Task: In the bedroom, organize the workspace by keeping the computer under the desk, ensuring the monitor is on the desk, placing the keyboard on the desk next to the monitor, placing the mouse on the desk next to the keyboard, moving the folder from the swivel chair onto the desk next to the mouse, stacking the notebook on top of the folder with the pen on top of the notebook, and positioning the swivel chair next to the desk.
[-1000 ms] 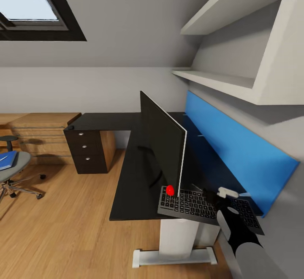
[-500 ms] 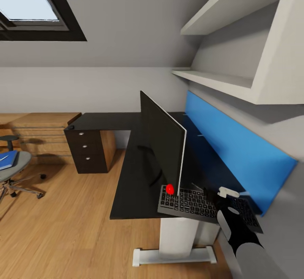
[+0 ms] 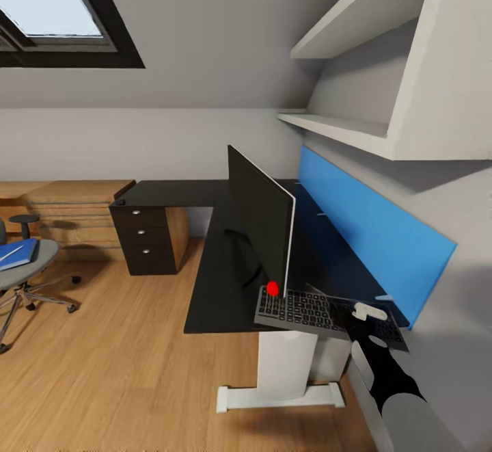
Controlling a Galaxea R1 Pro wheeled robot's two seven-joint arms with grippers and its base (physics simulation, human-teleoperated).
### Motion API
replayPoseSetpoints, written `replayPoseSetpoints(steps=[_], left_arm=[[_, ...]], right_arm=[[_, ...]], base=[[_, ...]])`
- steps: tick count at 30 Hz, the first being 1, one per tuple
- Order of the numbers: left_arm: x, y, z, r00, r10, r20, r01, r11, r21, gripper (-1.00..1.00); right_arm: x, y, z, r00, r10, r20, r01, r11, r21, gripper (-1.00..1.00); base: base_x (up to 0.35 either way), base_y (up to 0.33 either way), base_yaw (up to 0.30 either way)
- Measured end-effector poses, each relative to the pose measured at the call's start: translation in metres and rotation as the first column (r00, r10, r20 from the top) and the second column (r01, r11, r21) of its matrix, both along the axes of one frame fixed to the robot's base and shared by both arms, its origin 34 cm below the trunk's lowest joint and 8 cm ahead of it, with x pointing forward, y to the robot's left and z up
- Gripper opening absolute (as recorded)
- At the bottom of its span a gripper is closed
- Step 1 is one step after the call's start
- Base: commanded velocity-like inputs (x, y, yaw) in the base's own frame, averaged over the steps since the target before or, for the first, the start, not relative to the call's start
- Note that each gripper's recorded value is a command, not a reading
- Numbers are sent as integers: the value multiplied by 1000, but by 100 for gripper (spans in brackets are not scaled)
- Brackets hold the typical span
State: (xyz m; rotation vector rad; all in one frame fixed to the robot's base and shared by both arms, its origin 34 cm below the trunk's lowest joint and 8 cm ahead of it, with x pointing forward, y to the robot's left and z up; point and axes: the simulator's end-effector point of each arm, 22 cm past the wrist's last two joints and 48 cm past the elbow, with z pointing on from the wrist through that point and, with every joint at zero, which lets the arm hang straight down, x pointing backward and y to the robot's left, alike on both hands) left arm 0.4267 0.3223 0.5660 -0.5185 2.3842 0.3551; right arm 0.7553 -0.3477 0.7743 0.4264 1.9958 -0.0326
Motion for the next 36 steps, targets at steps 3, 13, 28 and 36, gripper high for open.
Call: replayPoseSetpoints(steps=[3,13,28,36], left_arm=[[0,0,0,1000,0,0,0,1000,0,100],[0,0,0,1000,-1,0,1,1000,0,100],[0,0,0,1000,-1,0,1,1000,0,100],[0,0,0,1000,-1,0,1,1000,0,100]], right_arm=[[0,0,0,1000,0,0,0,1000,0,100],[0,0,0,1000,0,0,0,1000,0,100],[-1,0,-1,1000,-1,-3,1,1000,0,100],[-1,-1,-1,1000,-2,-3,2,1000,-1,100]], base=[[-67,0,0],[-197,0,0],[-123,0,0],[-36,0,0]])
